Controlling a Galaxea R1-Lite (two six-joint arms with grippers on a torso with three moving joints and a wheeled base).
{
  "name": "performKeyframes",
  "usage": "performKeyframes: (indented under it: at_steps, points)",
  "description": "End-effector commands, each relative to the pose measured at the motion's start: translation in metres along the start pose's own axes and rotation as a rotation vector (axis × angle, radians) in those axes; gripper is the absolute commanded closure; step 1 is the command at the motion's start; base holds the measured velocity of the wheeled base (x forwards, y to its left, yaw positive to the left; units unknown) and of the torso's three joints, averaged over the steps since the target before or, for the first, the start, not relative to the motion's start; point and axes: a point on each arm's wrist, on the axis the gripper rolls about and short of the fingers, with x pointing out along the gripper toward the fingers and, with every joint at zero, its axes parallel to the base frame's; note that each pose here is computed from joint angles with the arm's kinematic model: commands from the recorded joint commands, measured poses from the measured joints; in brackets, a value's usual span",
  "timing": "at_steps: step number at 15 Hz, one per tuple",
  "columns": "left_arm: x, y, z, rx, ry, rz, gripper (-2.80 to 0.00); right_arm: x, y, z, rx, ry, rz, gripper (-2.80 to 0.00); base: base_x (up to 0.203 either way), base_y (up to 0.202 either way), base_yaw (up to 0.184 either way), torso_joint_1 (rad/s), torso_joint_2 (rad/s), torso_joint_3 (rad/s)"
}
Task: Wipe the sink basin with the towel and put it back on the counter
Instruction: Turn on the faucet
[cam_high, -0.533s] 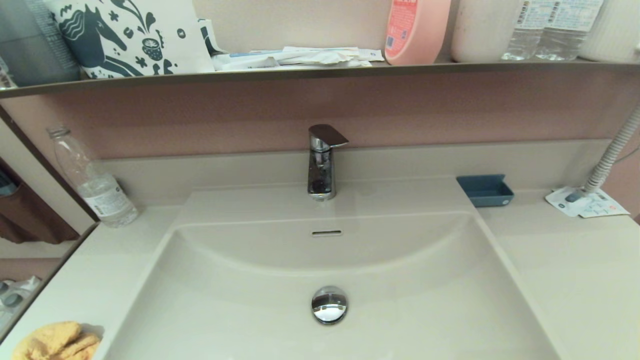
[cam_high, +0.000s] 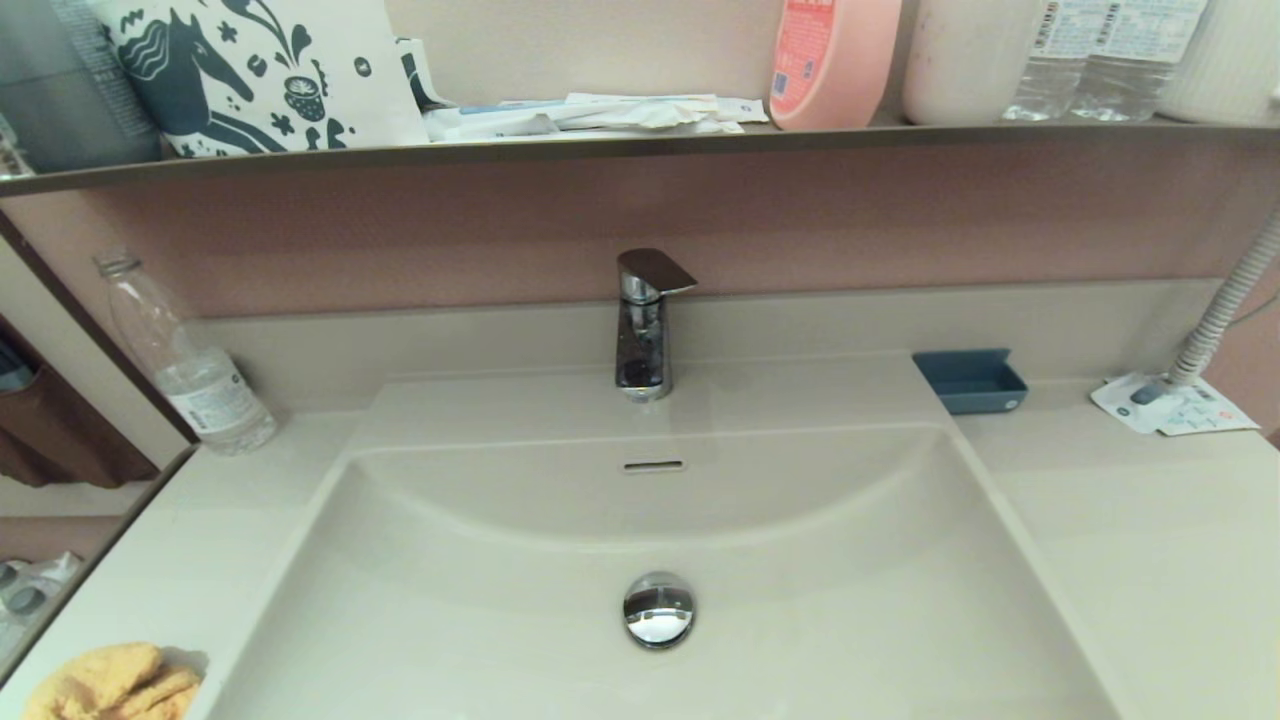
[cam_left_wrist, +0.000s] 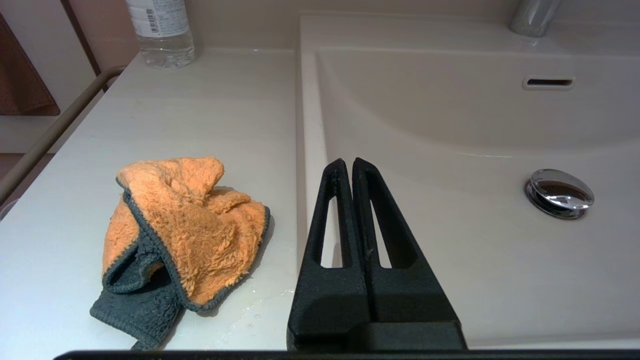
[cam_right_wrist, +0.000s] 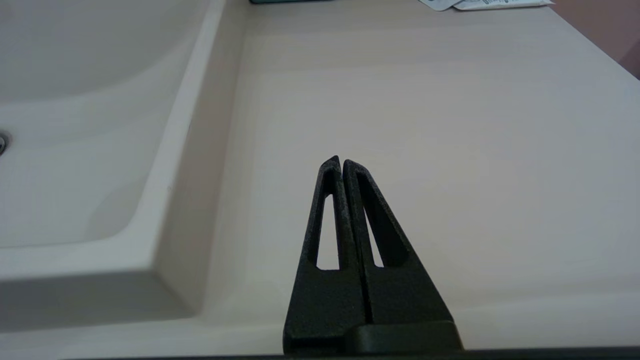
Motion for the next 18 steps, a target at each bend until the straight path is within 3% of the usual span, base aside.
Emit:
performKeyframes:
  at_steps: [1, 6, 11, 14, 18]
  points:
    - [0.0, 0.0, 0.0, 0.0, -0.002, 0.0, 0.0, 0.0, 0.0, 0.0, 0.0, 0.0, 0.0, 0.0, 0.0, 0.0, 0.0, 0.0, 0.0, 0.0]
    - [0.0, 0.0, 0.0, 0.0, -0.002, 0.0, 0.0, -0.003, 0.001, 0.023, -0.021, -0.036, 0.021, 0.0, 0.0, 0.0, 0.0, 0.0, 0.0, 0.0]
    - [0.0, 0.0, 0.0, 0.0, 0.0, 0.0, 0.0, 0.016, 0.002, 0.08, -0.013, 0.03, 0.051, 0.0, 0.0, 0.0, 0.0, 0.0, 0.0, 0.0]
    - [0.0, 0.0, 0.0, 0.0, -0.002, 0.0, 0.0, 0.057, 0.006, 0.121, 0.028, 0.108, 0.102, 0.0, 0.0, 0.0, 0.0, 0.0, 0.0, 0.0]
    - [0.0, 0.0, 0.0, 0.0, 0.0, 0.0, 0.0, 0.14, 0.022, 0.145, 0.045, 0.189, 0.203, 0.0, 0.0, 0.0, 0.0, 0.0, 0.0, 0.0]
